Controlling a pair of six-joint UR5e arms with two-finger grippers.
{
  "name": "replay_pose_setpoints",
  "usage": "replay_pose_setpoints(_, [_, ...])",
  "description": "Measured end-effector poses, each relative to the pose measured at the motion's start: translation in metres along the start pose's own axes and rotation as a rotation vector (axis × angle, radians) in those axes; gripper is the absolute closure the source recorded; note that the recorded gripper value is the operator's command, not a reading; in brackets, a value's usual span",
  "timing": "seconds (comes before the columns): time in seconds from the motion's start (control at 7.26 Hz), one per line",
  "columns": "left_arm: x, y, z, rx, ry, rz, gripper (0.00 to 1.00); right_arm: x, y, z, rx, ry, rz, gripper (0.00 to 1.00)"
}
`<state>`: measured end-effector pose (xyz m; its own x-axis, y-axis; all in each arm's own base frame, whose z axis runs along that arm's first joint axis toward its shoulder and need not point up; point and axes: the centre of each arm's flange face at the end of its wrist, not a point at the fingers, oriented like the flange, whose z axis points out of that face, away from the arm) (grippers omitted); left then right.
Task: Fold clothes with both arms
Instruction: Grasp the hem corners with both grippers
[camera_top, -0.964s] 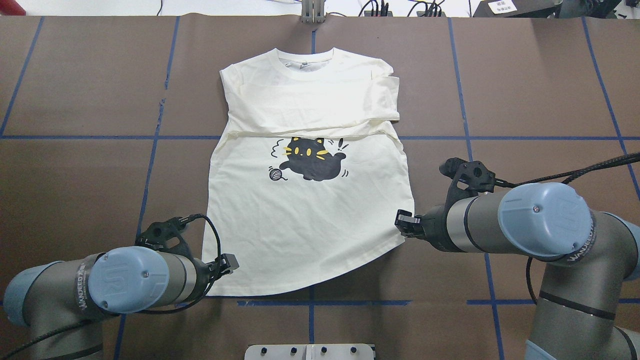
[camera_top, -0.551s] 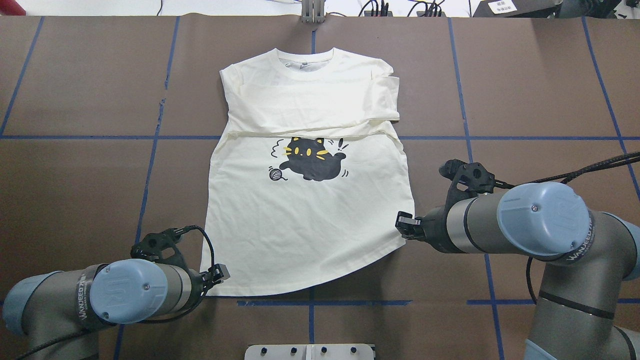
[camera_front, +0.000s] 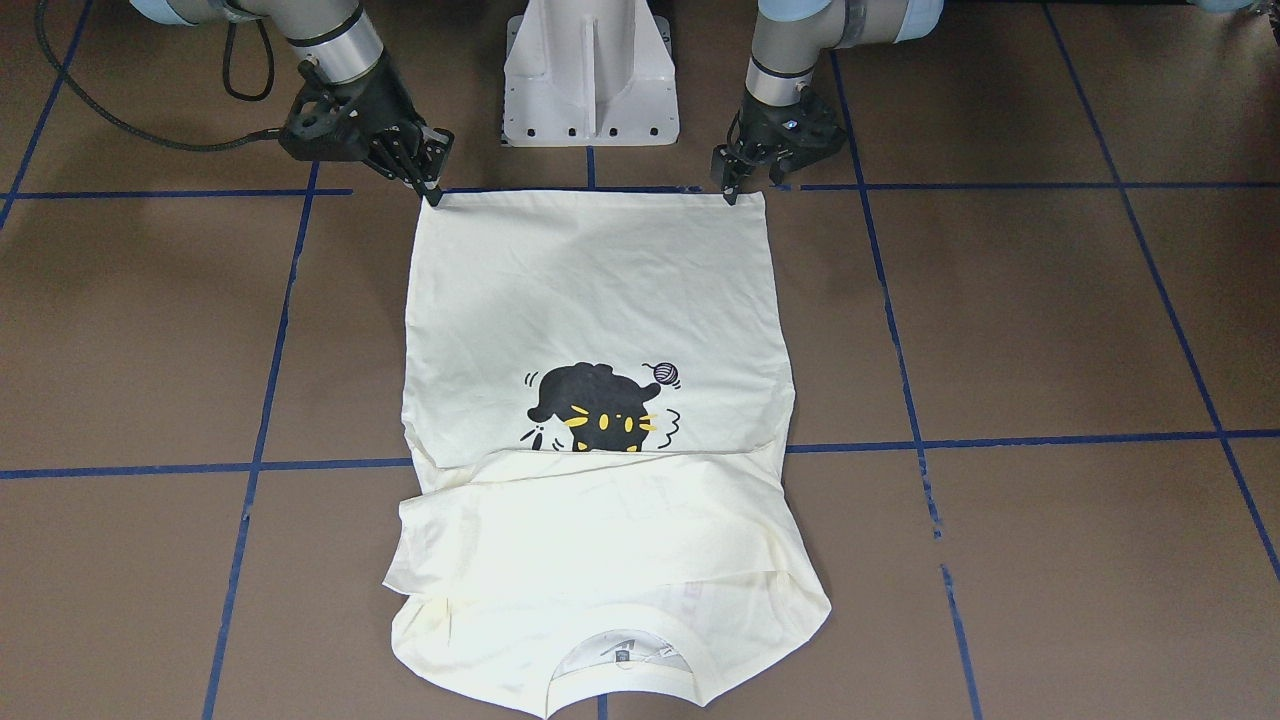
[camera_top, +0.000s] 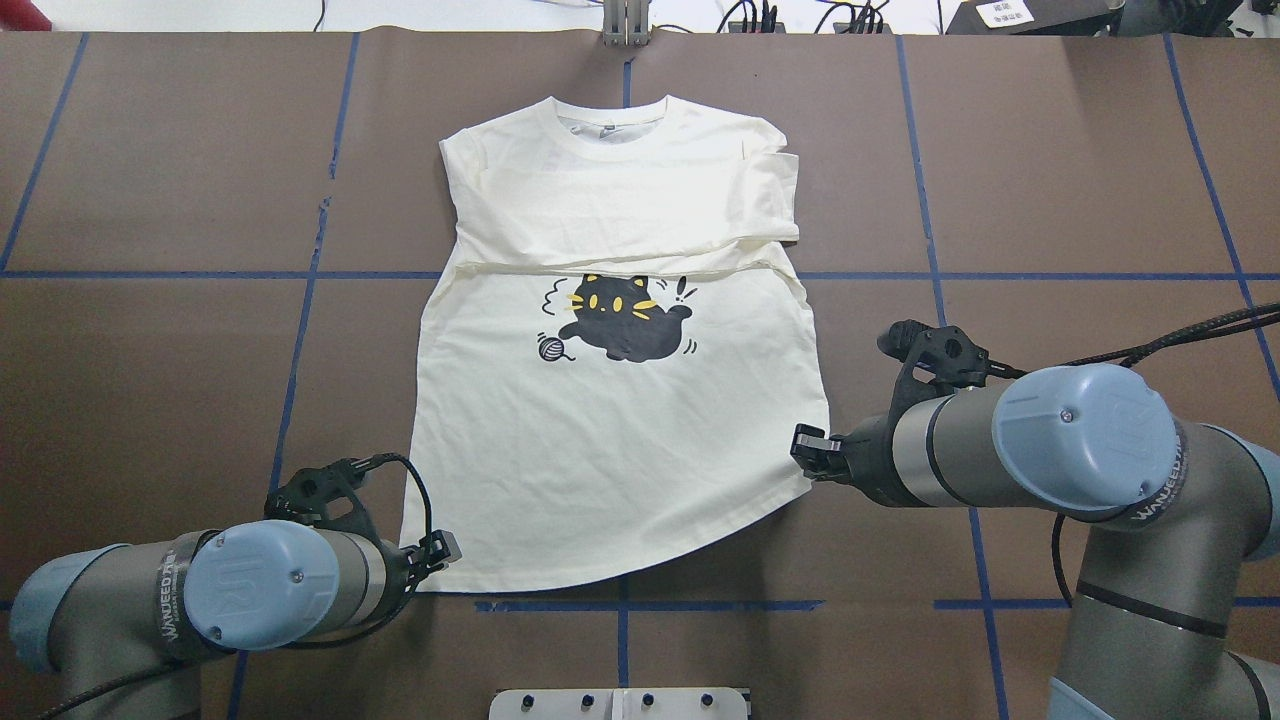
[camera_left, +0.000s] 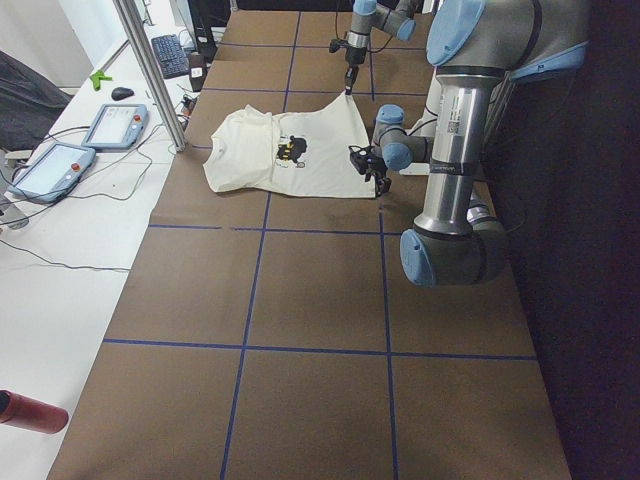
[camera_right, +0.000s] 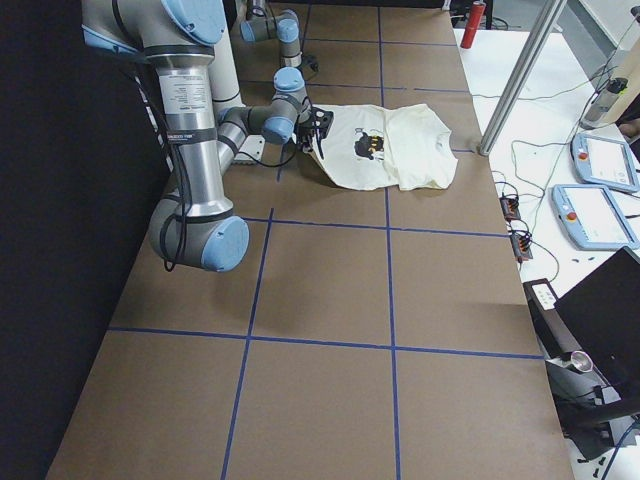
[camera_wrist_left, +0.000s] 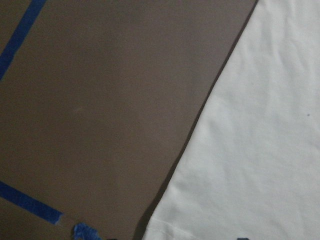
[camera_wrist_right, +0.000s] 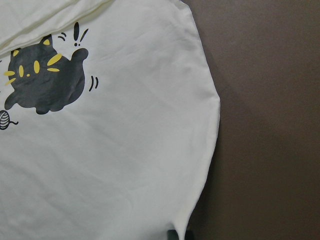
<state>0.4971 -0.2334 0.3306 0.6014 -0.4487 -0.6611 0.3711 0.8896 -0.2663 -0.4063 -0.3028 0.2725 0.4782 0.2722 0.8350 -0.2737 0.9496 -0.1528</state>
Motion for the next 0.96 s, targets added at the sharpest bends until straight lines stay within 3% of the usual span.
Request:
replay_pose_setpoints(0.55, [-0.0025, -0.0067, 0.012, 0.016, -0.023, -0.005, 0.23, 0.0005, 0.0, 0.0005, 0.0, 0.001, 0.0, 1.0])
replay_pose_setpoints(0.96, [-0.0027, -0.0092, 0.0132, 0.02, -0.026, -0.008, 0.34, 0.0014, -0.0007, 0.0006, 0.001, 0.003, 0.001, 1.0])
